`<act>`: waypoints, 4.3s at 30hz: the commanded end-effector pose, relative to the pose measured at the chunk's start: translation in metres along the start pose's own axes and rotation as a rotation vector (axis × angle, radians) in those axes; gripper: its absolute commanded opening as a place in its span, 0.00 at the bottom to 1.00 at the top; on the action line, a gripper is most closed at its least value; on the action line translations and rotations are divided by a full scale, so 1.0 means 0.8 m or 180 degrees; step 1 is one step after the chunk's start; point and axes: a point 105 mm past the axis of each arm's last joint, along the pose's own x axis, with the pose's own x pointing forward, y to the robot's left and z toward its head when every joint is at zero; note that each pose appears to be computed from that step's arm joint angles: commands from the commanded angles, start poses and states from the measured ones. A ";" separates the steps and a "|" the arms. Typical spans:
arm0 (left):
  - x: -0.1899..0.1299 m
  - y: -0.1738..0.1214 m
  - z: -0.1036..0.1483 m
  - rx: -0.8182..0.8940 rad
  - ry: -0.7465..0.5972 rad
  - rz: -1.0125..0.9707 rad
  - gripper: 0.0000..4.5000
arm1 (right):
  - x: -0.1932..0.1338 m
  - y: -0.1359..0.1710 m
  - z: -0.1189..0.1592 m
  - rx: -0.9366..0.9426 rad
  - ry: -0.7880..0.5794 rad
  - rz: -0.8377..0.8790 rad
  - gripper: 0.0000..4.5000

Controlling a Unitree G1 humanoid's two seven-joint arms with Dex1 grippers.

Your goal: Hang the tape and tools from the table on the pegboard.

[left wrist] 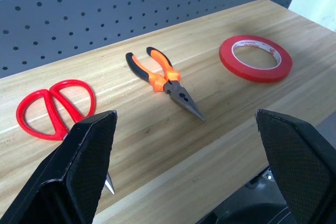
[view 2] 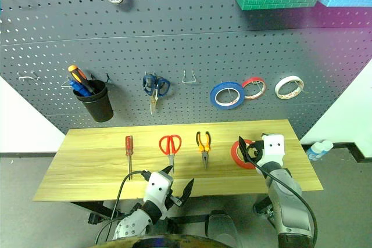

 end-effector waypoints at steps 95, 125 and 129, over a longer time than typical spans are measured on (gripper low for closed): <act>0.000 -0.076 0.052 -0.0410 -0.0444 -0.0578 0.98 | -0.011 0.012 0.023 0.0011 -0.0152 0.0099 1.00; -0.076 0.279 0.092 0.0285 -0.0800 0.0908 0.98 | -0.002 0.019 0.023 0.0049 -0.0170 0.0122 1.00; -0.044 0.213 0.079 0.0152 -0.0767 0.0355 0.98 | -0.002 0.020 0.023 0.0048 -0.0172 0.0130 1.00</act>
